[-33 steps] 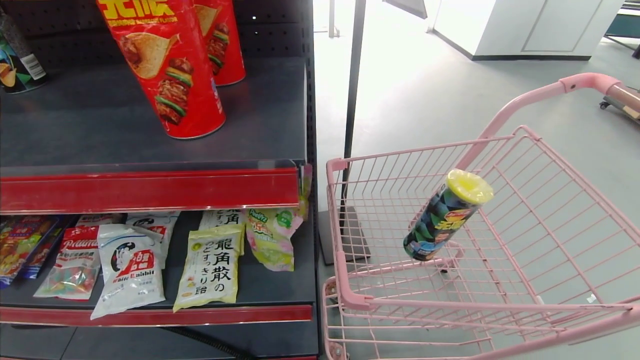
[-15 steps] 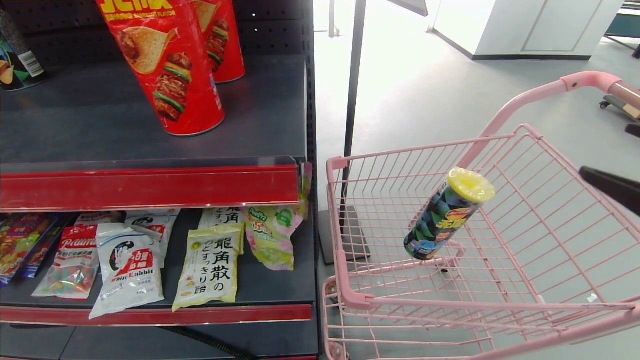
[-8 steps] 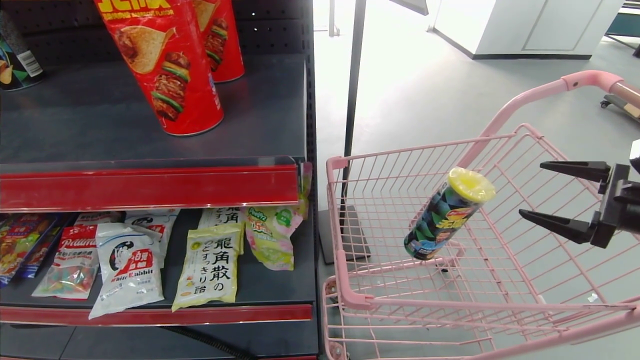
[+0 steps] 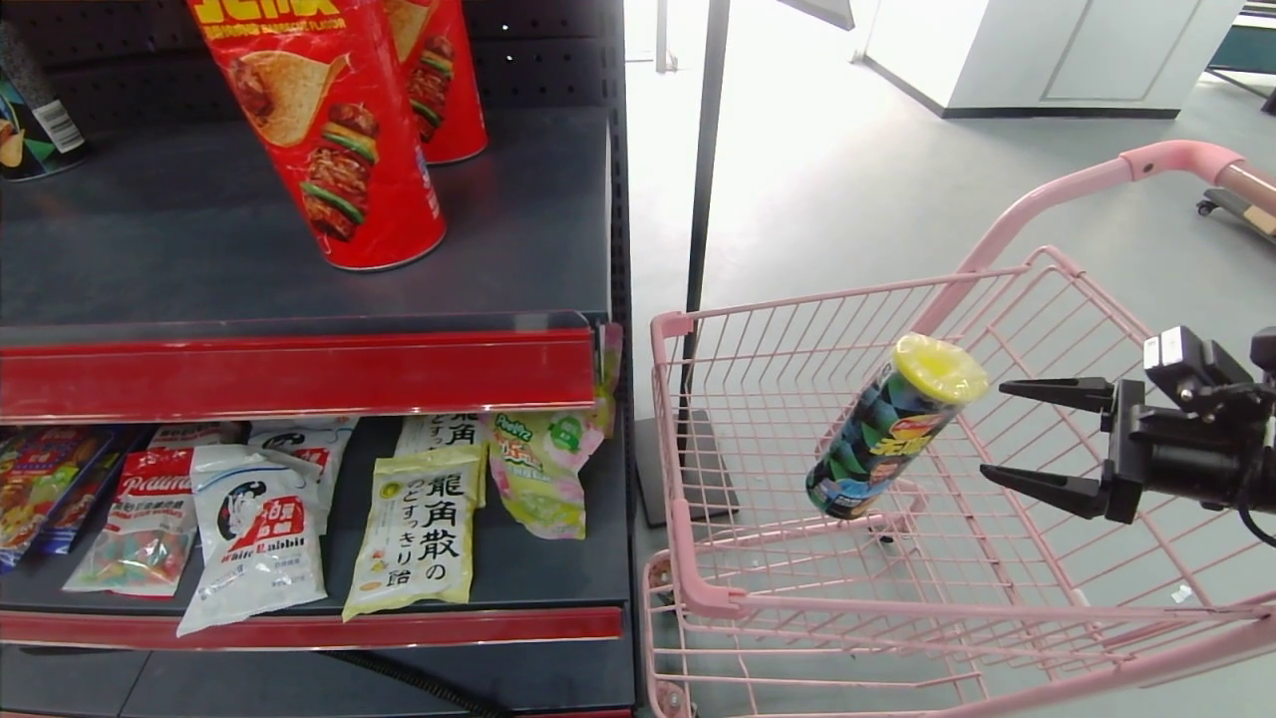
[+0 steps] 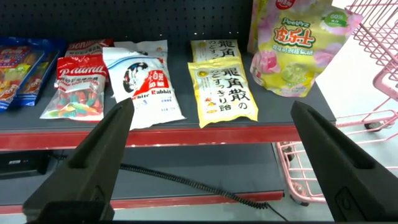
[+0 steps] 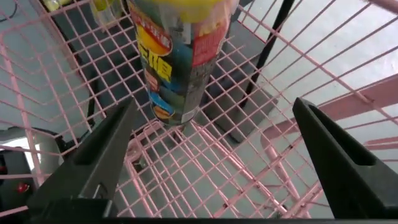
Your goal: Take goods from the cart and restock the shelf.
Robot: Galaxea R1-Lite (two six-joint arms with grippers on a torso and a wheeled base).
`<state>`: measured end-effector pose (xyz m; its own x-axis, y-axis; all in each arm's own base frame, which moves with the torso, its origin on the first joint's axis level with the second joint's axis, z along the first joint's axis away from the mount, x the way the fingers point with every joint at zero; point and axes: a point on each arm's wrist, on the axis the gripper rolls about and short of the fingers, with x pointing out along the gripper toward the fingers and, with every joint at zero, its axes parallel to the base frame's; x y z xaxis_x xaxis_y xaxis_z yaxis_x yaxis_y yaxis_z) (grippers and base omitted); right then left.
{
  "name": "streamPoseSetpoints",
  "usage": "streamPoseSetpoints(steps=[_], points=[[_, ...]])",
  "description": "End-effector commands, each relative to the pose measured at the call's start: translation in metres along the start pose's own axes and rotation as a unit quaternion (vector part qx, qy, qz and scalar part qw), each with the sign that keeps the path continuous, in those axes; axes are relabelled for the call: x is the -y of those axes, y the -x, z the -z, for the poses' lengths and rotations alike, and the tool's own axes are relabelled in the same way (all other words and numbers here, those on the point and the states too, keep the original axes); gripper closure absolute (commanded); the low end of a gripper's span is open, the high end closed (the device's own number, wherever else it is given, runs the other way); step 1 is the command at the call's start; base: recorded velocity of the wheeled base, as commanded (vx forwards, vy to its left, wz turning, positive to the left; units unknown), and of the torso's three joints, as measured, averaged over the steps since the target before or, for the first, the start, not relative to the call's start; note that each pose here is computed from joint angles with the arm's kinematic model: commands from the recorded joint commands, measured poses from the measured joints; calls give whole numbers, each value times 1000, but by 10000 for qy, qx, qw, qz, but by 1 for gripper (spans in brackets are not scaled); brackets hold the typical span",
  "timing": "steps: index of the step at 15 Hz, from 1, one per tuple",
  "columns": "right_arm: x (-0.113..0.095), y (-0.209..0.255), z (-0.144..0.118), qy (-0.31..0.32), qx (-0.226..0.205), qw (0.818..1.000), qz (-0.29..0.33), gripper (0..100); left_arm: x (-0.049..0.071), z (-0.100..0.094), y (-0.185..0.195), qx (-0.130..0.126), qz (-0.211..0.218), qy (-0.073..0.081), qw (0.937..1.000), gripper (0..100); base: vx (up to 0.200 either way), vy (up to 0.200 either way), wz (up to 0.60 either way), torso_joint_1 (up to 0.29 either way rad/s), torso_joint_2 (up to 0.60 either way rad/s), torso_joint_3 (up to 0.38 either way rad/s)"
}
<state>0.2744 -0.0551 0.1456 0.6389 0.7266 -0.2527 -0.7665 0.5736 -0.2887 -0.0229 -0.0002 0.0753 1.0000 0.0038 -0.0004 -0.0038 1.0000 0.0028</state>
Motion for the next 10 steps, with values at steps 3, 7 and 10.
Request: streamPoseSetpoints(steps=[3, 7, 10], points=[[4, -24, 21, 23, 23, 9991, -412, 0, 0, 0, 0, -6, -4, -1, 10000, 0, 0, 0, 0, 0, 0, 0], [10, -45, 21, 256, 146, 9973, -676, 0, 0, 0, 0, -6, -4, -1, 10000, 0, 0, 0, 0, 0, 0, 0], [19, -64, 21, 347, 218, 9958, -818, 0, 0, 0, 0, -6, -4, -1, 10000, 0, 0, 0, 0, 0, 0, 0]])
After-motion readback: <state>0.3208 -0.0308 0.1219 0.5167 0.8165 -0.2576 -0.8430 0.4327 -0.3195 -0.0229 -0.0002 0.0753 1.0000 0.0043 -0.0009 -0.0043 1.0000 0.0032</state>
